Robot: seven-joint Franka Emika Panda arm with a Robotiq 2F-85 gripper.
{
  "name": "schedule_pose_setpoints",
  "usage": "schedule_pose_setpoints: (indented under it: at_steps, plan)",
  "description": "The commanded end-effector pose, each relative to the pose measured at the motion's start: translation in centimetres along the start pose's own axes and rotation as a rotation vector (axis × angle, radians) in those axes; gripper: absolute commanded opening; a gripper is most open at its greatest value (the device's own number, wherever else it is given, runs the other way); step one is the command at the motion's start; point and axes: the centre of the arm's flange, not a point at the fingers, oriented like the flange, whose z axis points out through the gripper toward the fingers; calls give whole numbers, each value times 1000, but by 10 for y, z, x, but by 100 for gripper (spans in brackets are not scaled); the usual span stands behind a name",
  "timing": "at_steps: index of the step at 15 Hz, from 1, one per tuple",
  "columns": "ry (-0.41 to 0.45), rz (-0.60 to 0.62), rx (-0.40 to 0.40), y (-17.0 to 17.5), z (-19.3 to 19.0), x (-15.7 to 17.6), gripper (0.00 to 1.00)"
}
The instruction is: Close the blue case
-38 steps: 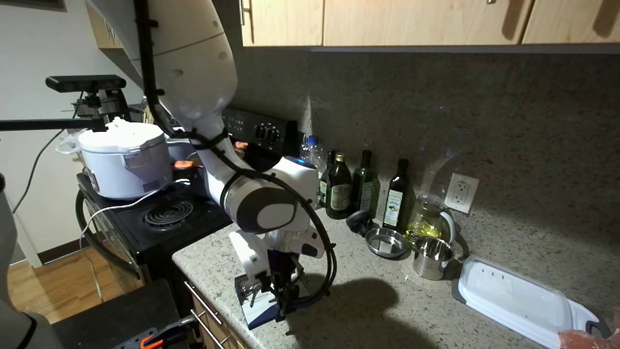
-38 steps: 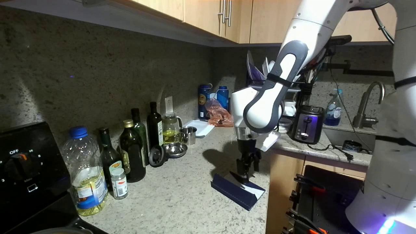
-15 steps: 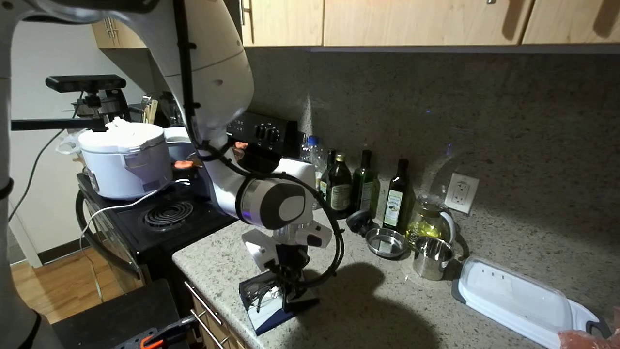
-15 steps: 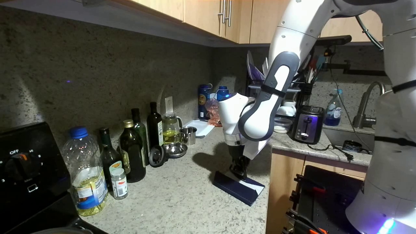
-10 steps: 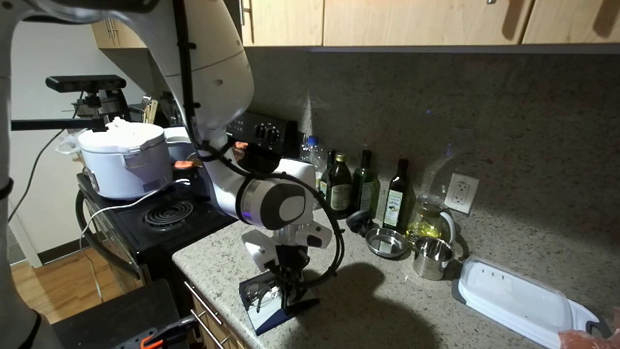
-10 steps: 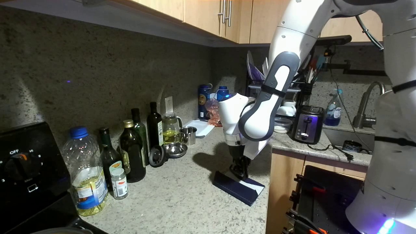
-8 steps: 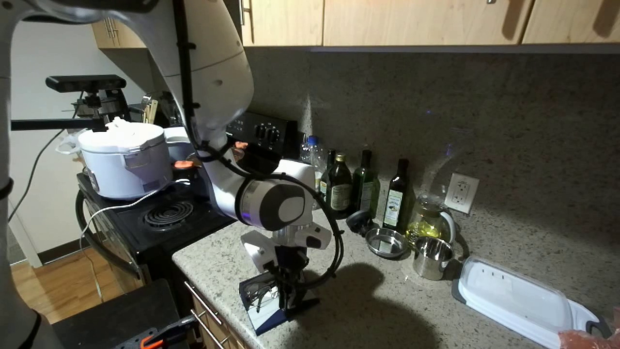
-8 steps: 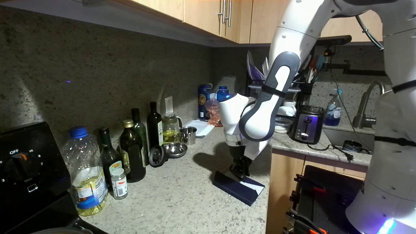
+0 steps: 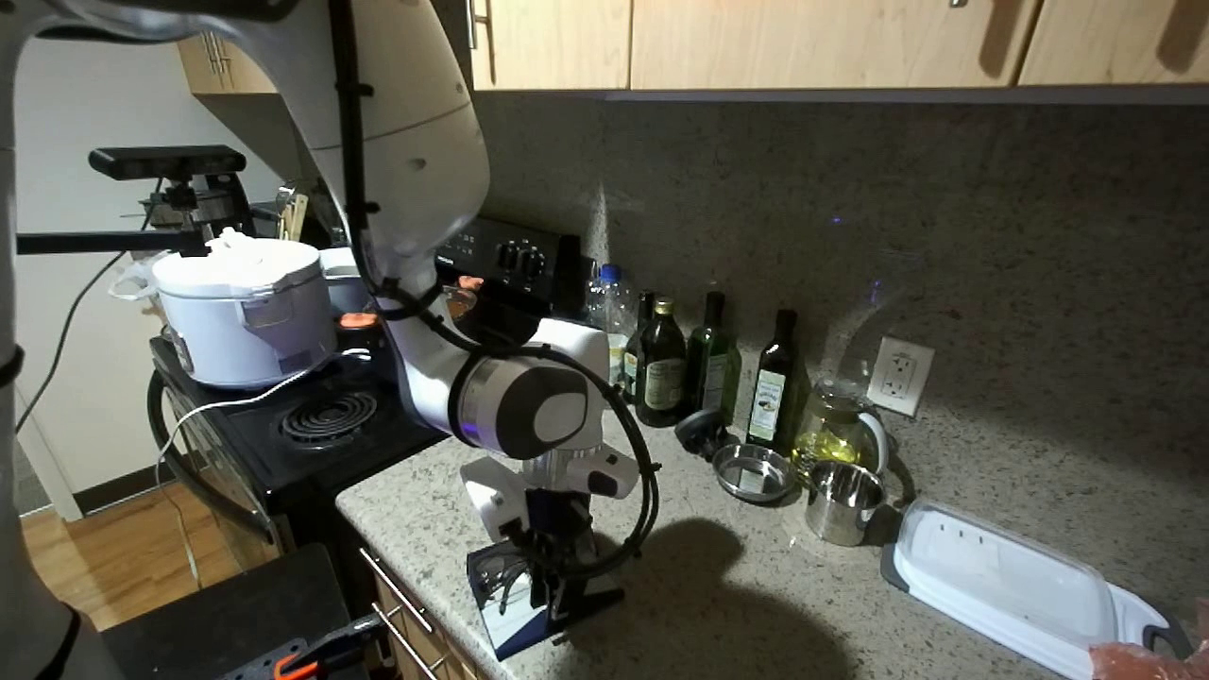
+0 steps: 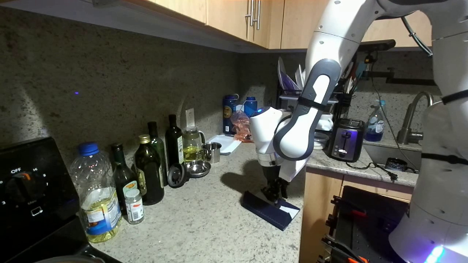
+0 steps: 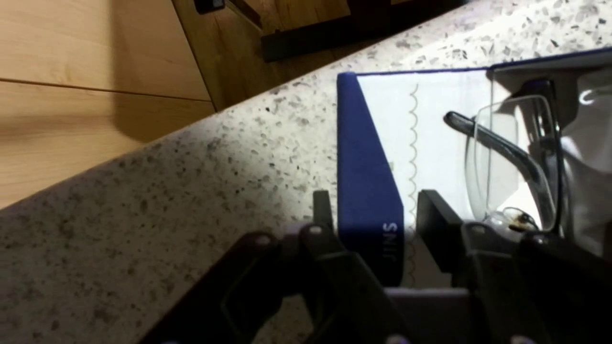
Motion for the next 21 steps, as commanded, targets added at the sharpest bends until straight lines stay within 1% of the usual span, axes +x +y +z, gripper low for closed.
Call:
schedule_pose_setpoints:
  at_steps: [1,3,4,7,8,9,10,11,14,15,19,20,21]
  plan:
    - [-12,22,-10,5,3,-8,19]
    - [-15,21,-6,5,4,-8,3]
    - [-17,21,-3,5,4,-9,0]
    - [-20,25,3,8,4,-10,0]
    - [-17,26,13,9,2,-11,9]
    - [-13,30,25,11,-2,-12,20]
    - [-8,37,38,15,-6,-13,34]
    - [-3,47,48,19,-10,-14,40]
    - [11,93,115,39,-21,-18,64]
    - [15,110,139,45,-24,-21,70]
    - [5,168,250,74,-18,-23,78]
    - [0,175,282,80,-14,-24,73]
    - [-2,181,312,85,-10,-24,70]
